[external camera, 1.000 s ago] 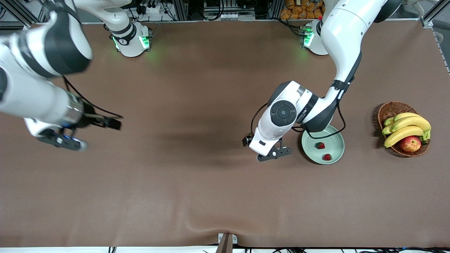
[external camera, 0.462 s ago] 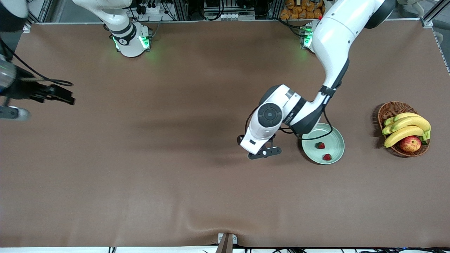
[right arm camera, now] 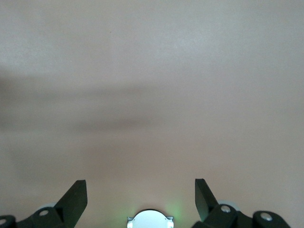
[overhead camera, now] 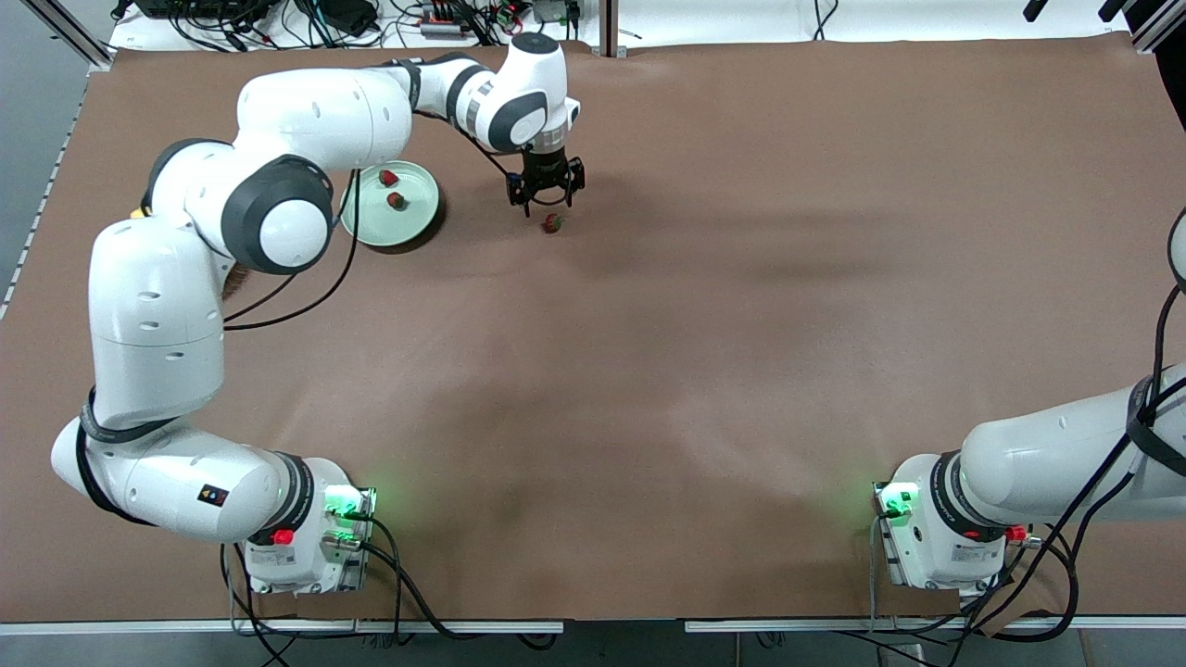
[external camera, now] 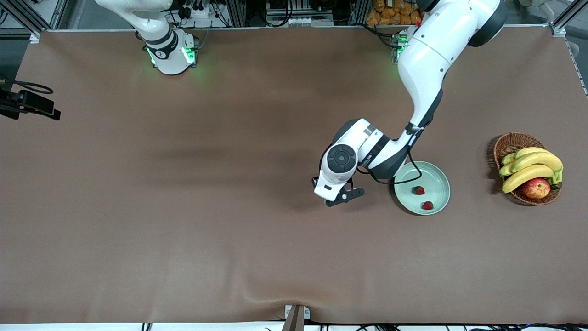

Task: Collect all strawberries into plate
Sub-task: 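Grasp the strawberry with the left gripper while the right arm returns to rest, then lower the strawberry onto the green plate and open the left gripper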

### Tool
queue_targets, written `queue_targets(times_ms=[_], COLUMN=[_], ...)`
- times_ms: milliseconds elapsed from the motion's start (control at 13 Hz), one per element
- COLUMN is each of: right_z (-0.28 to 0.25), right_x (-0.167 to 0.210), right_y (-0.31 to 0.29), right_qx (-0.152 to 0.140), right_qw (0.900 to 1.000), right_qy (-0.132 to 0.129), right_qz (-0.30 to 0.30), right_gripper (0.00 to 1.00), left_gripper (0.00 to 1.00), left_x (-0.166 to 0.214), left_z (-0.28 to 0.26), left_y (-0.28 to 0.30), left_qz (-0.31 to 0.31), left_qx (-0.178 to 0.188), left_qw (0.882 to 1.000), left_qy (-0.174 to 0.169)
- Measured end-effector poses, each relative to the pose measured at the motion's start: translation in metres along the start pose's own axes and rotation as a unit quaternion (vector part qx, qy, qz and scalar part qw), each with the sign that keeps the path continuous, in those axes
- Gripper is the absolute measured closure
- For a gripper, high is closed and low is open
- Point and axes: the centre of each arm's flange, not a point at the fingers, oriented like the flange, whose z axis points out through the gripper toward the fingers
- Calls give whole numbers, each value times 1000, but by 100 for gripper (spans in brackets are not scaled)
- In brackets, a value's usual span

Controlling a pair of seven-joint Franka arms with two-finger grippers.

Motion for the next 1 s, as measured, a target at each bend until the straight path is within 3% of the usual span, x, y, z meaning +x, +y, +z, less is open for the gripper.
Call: queue_targets(times_ms=[231, 462, 846, 1000], right_z=[-4, -5, -6, -8], right_x=[-9, -11, -12, -14], right_y=[-22, -34, -32, -32], right_qx=[-3, -5, -4, -4], right_qw=[1000, 999, 1000, 1000], right_qy=[-11, -10, -10, -8], right_qz=[-19, -30, -28, -28], right_gripper=[0, 0, 0, 0], left_gripper=[15, 42, 52, 68], left_x=[-3, -4, -5, -6], left_z=[8, 11, 13, 13], left_y=[-1, -1, 1, 2], left_qz=[-39, -44, -44, -43], left_qx=[6, 6, -3, -5], left_qw=[999, 999, 999, 999], left_qy=[-4, -5, -1, 0])
